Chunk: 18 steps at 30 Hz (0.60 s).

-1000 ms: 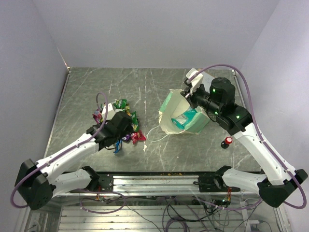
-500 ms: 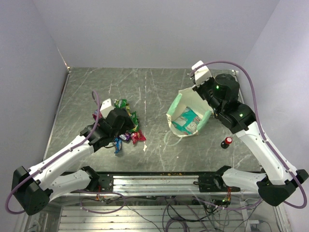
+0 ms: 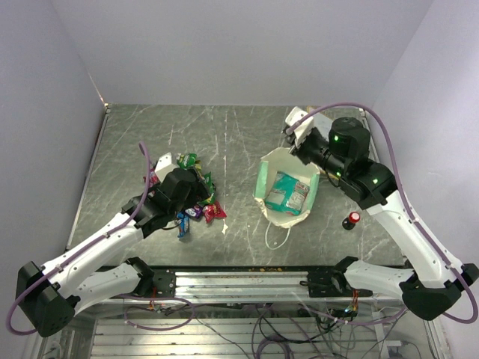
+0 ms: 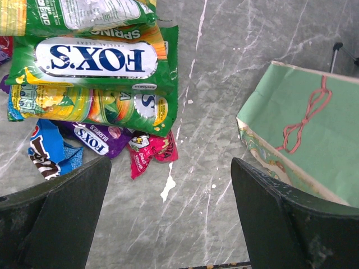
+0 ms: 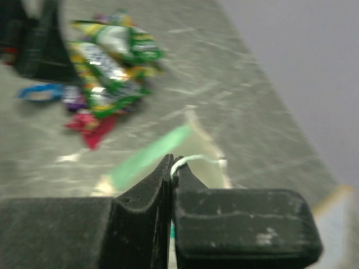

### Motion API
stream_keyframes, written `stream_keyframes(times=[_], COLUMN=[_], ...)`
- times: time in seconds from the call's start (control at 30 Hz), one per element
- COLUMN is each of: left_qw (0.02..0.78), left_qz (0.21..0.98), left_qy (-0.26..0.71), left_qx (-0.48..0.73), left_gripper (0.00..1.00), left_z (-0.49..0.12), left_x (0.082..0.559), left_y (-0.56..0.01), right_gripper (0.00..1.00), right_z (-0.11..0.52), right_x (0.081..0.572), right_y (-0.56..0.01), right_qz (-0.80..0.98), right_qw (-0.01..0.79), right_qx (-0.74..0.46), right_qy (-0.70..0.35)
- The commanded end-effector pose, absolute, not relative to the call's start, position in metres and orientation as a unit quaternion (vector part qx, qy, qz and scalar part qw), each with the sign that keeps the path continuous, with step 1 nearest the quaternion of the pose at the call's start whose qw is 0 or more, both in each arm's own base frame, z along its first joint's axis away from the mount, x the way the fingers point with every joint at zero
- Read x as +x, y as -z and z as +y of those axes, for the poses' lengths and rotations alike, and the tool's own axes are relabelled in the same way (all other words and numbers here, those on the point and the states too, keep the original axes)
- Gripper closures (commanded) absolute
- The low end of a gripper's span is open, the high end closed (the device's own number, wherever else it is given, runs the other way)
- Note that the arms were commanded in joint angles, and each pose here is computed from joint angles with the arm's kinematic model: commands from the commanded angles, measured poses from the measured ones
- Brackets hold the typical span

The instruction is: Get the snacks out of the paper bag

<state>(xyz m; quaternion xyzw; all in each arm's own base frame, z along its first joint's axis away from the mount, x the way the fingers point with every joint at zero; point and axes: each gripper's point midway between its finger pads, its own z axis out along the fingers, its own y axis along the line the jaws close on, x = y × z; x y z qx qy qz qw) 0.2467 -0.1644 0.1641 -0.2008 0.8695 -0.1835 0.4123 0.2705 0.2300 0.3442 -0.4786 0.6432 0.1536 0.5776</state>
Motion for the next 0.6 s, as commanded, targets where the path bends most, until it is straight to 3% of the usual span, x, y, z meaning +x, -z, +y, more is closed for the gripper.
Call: stream_keyframes(times=[0.0,0.1,0.37,0.57], left_qw=[0.418,0.415,0.410,0.384], left_qz=[0.860,0.864,0.869,0.873], left_qy=[0.218,0.215,0.239,0.277], left_qx=[-0.197,-0.185,-0.143,-0.115], left_gripper=[0.02,0.02,0.03,0.05], left_z=[-0.176,-0.179,-0.201,-0.224], left_x=[0.252,0.254,0.262,0.259], left_y=[-0.175,-0.177,-0.195,-0.201], right_gripper=[1.00,1.00,1.00,1.00], right_z=[0.265,0.257,0.183,0.155], right_x=[0.209,0.228,0.326,0.366], right_y=[-0.334,-0.344,-0.391,-0.431], right_qz=[0.613,0.618,0.657,0.620], right_qw=[0.530,0.567,0.658,0.692], right_qx=[-0.482,-0.459,-0.369,-0.350], right_qy=[-0.334,-0.292,-0.004,0.118])
